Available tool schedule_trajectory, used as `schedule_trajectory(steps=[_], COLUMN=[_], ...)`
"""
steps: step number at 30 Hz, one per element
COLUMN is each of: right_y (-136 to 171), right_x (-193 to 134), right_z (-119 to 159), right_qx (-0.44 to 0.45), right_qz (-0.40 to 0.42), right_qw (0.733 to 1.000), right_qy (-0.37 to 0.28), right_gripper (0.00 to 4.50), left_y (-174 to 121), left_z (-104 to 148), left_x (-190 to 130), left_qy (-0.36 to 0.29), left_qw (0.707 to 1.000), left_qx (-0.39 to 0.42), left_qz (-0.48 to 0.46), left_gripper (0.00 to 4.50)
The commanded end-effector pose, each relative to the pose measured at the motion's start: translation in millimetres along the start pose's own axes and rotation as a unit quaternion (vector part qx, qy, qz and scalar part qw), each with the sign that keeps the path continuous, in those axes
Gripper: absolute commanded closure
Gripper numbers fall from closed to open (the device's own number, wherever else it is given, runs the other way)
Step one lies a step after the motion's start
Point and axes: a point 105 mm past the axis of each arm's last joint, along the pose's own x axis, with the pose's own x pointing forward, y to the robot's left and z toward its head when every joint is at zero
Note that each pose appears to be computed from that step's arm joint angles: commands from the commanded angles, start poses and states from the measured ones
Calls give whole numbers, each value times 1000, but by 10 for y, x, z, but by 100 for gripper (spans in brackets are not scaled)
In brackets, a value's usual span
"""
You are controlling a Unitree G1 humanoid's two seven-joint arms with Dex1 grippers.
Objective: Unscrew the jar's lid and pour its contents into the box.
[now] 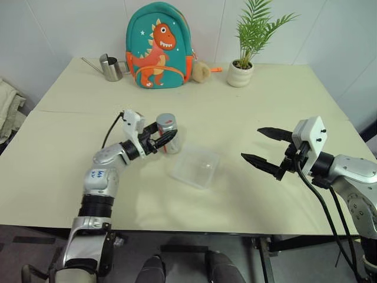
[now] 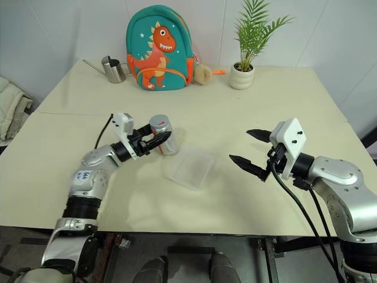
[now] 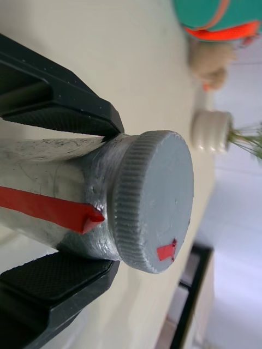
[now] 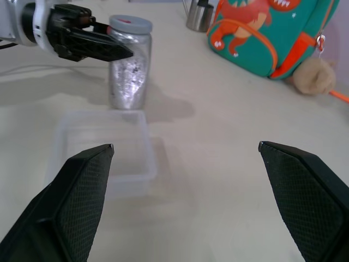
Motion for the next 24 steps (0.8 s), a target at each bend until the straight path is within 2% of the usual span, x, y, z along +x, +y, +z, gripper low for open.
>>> schedule_trajectory(steps=[1, 7, 12, 15, 24], right_y=[58, 162, 248, 301, 651], right_x=[60, 254, 424, 499, 799], right_z=[219, 500, 745, 848, 1127], right_qx=[-23, -26, -4, 7, 36], right_qz=[2, 0, -15, -17, 12], right_qw=[999, 997, 995, 994, 993], right_qy=[-31, -76, -104, -106, -111], right_gripper=[0, 0, 0, 0, 0], left_y=[-30, -104, -210, -241, -306], left_z=[263, 368, 400, 421, 431], left_x=[-90, -233, -260, -255, -142], left_qy=[-20, -16, -30, -39, -6], left_qw=[998, 987, 973, 966, 943], left_qx=[26, 72, 68, 61, 43], left_qz=[-58, -144, -218, -250, -331], left_gripper=[177, 179, 179, 179, 179])
